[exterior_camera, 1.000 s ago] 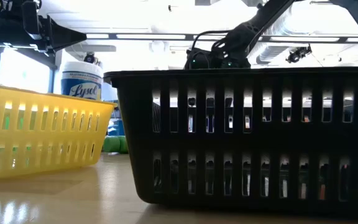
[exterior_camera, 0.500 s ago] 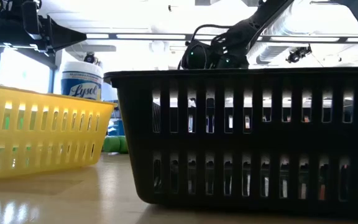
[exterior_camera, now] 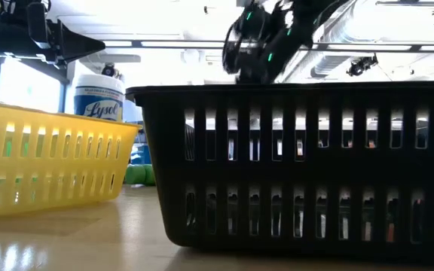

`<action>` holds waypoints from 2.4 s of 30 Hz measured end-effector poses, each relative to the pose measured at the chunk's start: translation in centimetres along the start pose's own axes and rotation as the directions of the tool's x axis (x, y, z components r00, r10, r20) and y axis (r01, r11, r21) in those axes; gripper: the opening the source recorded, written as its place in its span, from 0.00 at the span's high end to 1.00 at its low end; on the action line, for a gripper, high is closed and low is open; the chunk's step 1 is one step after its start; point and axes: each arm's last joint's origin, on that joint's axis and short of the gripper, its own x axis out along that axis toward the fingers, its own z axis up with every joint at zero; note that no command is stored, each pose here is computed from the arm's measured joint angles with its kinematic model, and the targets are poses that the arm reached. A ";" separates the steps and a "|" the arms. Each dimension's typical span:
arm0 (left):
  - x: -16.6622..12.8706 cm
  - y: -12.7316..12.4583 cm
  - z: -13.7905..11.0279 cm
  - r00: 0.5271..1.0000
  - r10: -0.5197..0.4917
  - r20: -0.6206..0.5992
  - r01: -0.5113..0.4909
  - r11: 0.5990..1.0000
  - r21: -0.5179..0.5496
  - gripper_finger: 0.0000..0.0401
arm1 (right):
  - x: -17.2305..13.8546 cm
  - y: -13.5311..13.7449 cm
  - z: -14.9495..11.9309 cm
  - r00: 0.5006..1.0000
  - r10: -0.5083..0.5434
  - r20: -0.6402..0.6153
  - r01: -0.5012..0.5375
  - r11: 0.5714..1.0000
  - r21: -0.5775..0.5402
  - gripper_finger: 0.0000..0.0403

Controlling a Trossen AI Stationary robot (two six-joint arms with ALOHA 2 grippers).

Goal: Pick & Place Travel size toiletries
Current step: Put the green shampoo into the blue bin

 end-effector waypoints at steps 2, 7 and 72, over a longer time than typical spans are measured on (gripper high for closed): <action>0.0 0.0 0.0 1.000 0.001 0.000 -0.001 1.000 0.000 1.00 | -2.6 0.1 0.9 0.997 0.006 0.076 -0.005 1.000 -0.005 0.69; 0.0 0.0 0.0 1.000 0.001 0.000 -0.001 1.000 0.000 1.00 | -8.7 1.2 2.1 0.971 0.027 0.238 -0.019 0.999 -0.034 0.70; 0.0 -0.1 -0.3 0.999 -0.033 -0.029 0.032 0.998 -0.053 1.00 | -13.9 0.8 -21.9 0.447 0.025 0.894 -0.068 0.998 0.006 0.68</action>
